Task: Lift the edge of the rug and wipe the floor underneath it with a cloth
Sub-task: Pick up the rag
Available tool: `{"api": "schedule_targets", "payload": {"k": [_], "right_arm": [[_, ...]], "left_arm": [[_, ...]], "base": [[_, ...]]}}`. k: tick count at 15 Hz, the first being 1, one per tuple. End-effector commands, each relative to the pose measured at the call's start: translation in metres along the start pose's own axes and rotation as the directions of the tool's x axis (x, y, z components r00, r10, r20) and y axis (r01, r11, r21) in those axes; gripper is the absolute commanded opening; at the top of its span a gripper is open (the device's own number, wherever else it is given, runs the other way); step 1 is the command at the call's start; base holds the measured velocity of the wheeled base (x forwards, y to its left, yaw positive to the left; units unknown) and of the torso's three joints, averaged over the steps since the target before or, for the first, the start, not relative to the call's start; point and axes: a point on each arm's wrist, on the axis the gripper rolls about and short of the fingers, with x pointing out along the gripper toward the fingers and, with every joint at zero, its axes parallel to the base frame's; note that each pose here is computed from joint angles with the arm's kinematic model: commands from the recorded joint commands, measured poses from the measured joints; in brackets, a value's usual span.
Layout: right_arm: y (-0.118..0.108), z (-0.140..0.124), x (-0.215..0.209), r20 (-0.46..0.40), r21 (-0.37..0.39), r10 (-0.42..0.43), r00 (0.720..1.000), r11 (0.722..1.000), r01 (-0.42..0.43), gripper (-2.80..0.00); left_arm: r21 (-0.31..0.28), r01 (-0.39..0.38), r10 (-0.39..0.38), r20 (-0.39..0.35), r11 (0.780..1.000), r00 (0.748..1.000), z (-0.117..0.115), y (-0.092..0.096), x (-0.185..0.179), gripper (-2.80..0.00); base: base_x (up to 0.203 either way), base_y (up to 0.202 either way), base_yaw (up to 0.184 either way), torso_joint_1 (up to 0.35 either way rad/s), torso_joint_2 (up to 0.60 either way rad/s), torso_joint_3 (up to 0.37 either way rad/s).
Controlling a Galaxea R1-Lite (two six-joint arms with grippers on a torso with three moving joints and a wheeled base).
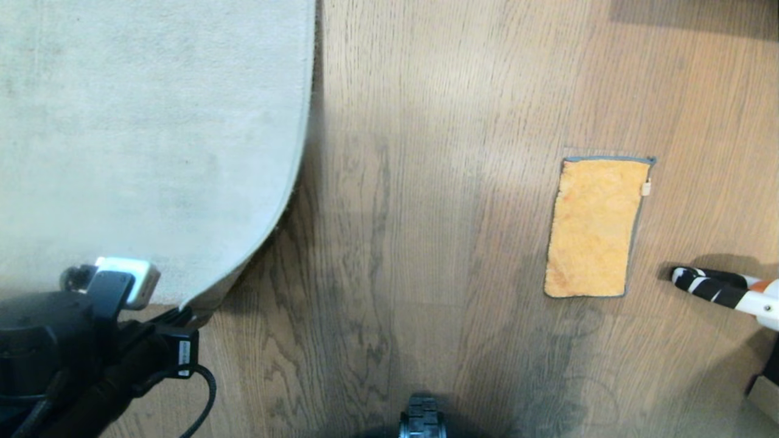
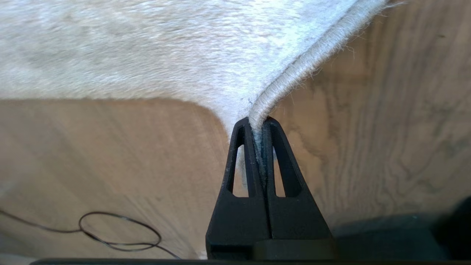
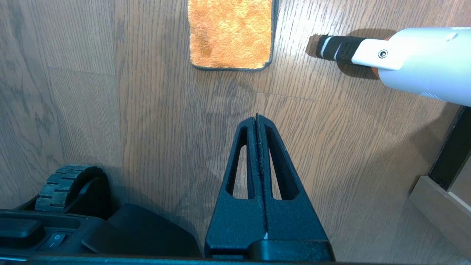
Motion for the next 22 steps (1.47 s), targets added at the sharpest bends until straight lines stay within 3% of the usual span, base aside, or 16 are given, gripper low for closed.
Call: {"api": "schedule_targets", "payload": {"k": [1,2,9,16,22], "right_arm": [[0.0,0.0,0.0,0.0,-0.001,0.001,1.0,1.0,-0.001,-2.8],[0.0,0.0,0.0,0.001,-0.001,0.001,1.0,1.0,-0.001,-2.8],[0.0,0.0,0.0,0.001,-0.001,0.001,1.0,1.0,-0.001,-2.8],[0.0,0.0,0.0,0.001,-0.001,0.001,1.0,1.0,-0.001,-2.8],[0.0,0.0,0.0,0.001,-0.001,0.001,1.0,1.0,-0.001,-2.8]], "left_arm": [[0.022,0.03,-0.03,-0.018,0.999,0.999,0.0,-0.01,0.007,-2.8],[0.026,0.038,-0.037,-0.022,0.999,0.999,-0.001,-0.012,0.008,0.0],[0.011,0.087,-0.087,0.001,0.996,0.996,0.005,-0.021,0.007,0.0],[0.007,0.232,-0.232,0.049,0.973,0.972,0.018,-0.047,-0.001,0.0],[0.057,0.307,-0.307,-0.016,0.95,0.952,0.007,-0.073,0.003,0.0]], "base": [[0.0,0.0,0.0,0.0,0.0,0.0],[0.0,0.0,0.0,0.0,0.0,0.0],[0.0,0.0,0.0,0.0,0.0,0.0],[0.0,0.0,0.0,0.0,0.0,0.0],[0.0,0.0,0.0,0.0,0.0,0.0]]}}
